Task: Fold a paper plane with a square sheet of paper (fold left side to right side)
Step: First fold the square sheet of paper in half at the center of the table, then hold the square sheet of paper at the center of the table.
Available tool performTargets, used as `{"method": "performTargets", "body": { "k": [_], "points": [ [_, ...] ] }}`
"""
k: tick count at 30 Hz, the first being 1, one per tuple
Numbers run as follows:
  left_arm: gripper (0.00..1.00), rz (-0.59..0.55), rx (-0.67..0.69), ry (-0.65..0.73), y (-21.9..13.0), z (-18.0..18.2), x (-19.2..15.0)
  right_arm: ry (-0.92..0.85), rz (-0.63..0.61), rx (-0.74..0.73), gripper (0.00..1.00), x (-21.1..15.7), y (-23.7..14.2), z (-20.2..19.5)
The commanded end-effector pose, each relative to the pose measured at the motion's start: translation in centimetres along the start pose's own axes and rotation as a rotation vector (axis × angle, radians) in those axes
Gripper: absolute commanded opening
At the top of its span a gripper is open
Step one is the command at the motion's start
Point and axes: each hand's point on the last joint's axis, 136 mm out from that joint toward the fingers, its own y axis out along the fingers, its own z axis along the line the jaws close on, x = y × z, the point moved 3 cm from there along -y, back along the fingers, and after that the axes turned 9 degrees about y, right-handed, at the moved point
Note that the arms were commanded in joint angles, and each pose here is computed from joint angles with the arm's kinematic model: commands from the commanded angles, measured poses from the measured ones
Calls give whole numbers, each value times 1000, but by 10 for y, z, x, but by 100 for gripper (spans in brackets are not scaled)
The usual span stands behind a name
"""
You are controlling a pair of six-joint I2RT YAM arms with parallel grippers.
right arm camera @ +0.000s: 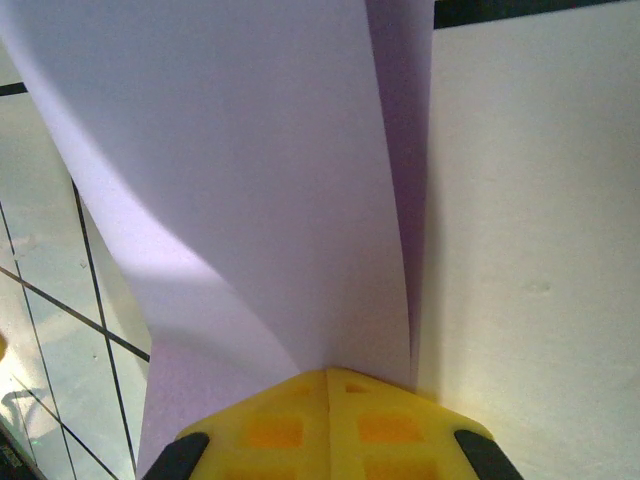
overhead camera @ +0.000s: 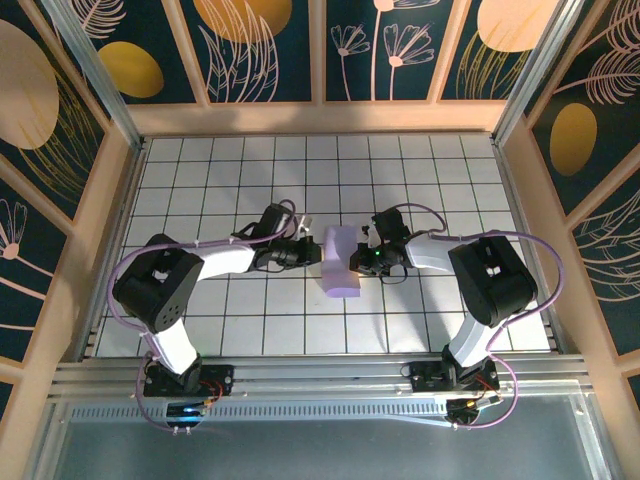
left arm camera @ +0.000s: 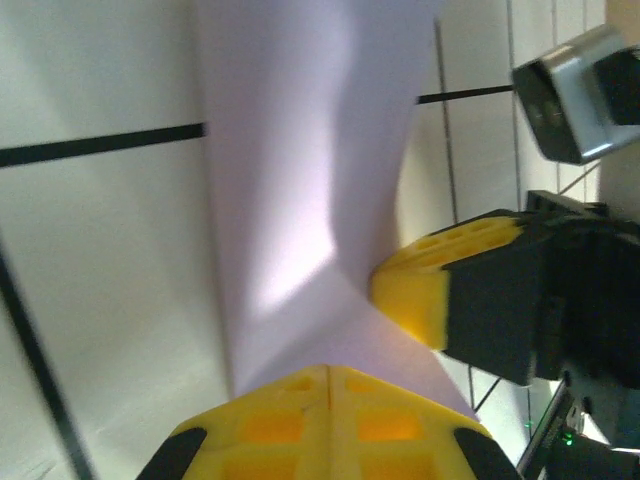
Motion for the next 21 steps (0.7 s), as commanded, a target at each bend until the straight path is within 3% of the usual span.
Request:
{"method": "performTargets", "body": {
  "k": [1, 21],
  "points": [
    [2, 29, -18, 50, 12, -16, 3, 70, 55, -262, 4, -24, 15, -60],
    [2, 176, 111, -46, 44, 30, -35, 55, 61, -248, 5, -25, 16, -54]
  ]
}}
